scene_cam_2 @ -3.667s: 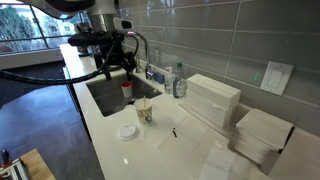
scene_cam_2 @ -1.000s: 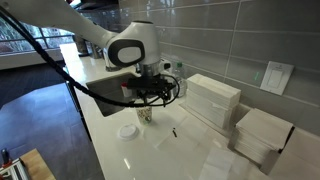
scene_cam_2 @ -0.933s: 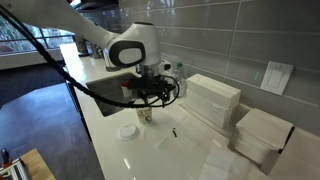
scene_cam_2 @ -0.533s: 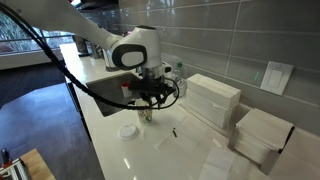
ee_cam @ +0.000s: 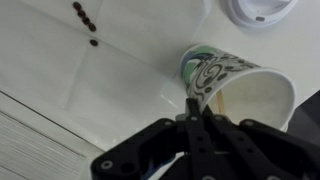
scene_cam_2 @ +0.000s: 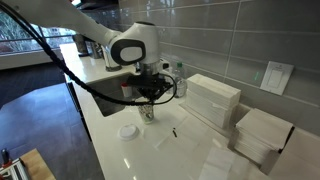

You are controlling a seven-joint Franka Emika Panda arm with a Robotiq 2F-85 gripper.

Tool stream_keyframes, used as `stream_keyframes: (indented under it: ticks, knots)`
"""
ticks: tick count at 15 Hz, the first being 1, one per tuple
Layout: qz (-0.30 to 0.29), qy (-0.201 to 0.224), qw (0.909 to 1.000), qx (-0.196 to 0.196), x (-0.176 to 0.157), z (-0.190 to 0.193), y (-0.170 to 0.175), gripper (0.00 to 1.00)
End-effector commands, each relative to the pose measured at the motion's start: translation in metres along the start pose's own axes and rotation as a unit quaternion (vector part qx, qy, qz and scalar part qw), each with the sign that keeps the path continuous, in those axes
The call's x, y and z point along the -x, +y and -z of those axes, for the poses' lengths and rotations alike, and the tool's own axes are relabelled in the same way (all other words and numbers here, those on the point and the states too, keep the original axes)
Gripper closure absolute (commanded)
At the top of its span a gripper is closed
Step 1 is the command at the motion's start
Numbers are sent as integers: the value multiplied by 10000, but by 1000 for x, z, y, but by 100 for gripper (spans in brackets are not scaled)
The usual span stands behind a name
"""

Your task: Place the cup between the two paper towels on the counter

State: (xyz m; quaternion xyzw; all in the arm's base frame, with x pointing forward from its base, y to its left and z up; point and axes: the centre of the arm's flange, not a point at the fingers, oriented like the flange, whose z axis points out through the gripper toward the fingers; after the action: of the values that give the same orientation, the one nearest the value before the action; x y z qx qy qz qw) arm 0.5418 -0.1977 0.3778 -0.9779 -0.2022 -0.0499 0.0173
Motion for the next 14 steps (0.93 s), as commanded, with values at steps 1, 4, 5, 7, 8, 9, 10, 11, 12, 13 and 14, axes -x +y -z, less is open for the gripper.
stream_keyframes:
  ticks: [1, 4, 5, 7, 8, 9, 10, 11, 12, 13, 14]
  knots:
    - [58, 137, 9998, -119, 4, 30, -15, 100]
    - [-32, 432, 9990, 56, 21, 70, -22, 99]
    - [-83, 530, 9985, 121, 28, 84, -23, 99]
    - [-274, 755, 9964, 269, 51, 111, -19, 99]
    - [-379, 863, 9950, 319, 63, 123, -18, 99]
    - [-506, 964, 9934, 362, 76, 133, -16, 99]
    - [-646, 1065, 9915, 379, 90, 141, -13, 99]
    - [-771, 1132, 9898, 391, 102, 146, -9, 99]
    - [-885, 1215, 9880, 364, 115, 148, -5, 99]
    - [-994, 1265, 9863, 354, 126, 149, -1, 99]
    - [-1095, 1322, 9847, 292, 137, 148, 4, 99]
